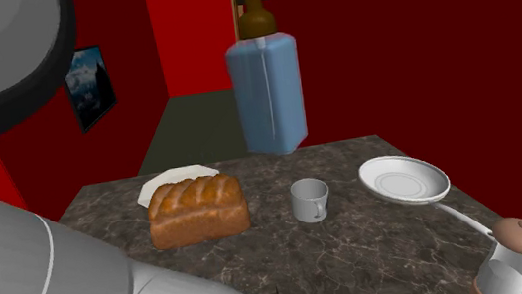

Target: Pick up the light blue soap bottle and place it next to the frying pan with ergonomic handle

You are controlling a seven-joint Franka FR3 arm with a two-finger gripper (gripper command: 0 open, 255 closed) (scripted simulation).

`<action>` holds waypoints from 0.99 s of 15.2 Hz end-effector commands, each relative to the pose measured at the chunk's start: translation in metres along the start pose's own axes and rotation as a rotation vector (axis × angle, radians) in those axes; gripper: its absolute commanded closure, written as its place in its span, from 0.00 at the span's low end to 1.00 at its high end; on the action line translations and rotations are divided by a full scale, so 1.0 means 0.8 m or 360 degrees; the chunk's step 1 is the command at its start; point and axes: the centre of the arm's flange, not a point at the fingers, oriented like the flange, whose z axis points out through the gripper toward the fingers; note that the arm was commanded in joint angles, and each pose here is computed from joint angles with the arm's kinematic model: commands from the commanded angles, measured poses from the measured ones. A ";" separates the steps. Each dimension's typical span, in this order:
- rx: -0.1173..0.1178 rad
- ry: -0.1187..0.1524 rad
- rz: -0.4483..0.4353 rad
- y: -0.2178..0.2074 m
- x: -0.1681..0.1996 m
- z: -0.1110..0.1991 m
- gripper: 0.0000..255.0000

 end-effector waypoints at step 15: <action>-0.0002 0.0001 -0.0002 0.257 0.060 0.025 1.00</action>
